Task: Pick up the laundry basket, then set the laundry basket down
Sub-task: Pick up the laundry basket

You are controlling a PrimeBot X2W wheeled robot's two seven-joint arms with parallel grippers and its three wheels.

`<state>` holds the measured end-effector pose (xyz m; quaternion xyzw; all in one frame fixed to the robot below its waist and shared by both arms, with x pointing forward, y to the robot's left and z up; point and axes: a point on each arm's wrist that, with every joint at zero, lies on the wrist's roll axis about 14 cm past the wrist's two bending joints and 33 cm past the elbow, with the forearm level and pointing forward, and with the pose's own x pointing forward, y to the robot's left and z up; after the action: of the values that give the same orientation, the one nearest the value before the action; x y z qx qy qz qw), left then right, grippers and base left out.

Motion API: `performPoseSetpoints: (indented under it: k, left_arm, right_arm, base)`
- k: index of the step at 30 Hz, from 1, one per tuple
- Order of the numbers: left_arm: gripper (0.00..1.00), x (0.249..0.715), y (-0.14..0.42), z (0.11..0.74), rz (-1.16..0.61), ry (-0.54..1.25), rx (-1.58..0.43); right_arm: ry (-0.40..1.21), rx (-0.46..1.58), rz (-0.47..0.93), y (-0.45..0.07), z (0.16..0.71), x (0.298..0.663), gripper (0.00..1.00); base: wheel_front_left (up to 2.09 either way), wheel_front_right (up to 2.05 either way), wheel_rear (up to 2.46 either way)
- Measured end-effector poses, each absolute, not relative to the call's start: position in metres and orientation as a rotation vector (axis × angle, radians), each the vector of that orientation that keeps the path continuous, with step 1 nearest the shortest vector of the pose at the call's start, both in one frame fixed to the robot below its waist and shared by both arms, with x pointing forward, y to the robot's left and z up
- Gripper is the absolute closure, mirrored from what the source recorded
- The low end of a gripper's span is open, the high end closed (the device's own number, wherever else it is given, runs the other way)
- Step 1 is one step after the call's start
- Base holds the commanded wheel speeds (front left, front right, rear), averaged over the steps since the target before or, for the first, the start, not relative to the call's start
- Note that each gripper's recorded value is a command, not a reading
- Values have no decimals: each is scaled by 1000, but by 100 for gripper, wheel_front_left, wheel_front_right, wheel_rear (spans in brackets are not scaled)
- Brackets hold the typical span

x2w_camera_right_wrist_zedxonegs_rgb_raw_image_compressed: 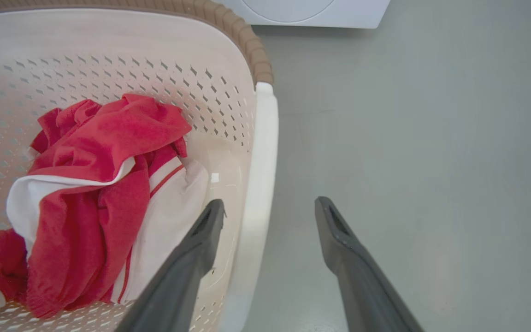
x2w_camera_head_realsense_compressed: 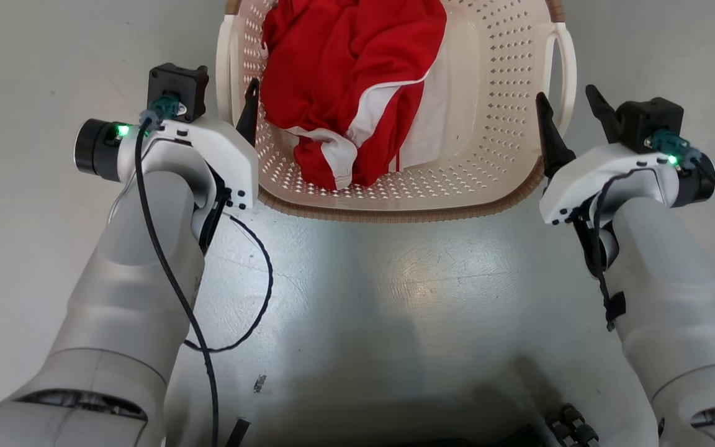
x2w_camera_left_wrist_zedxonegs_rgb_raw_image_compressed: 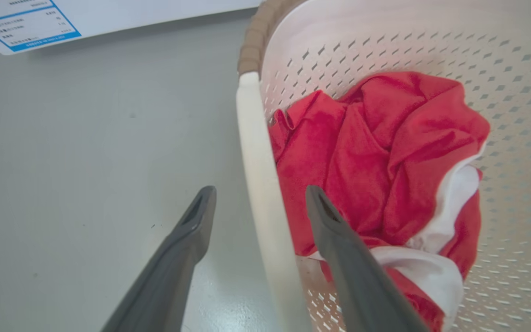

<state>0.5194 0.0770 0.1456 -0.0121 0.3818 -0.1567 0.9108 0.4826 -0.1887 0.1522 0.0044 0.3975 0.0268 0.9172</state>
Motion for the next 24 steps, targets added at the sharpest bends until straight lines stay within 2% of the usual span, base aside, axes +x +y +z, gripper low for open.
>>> performPoseSetpoints:
  k: [24]
  left_arm:
    - [0,524,69,132,-371,893,24]
  right_arm:
    - [890,29,64,-182,138,497,0]
  base:
    - [0,0,0]
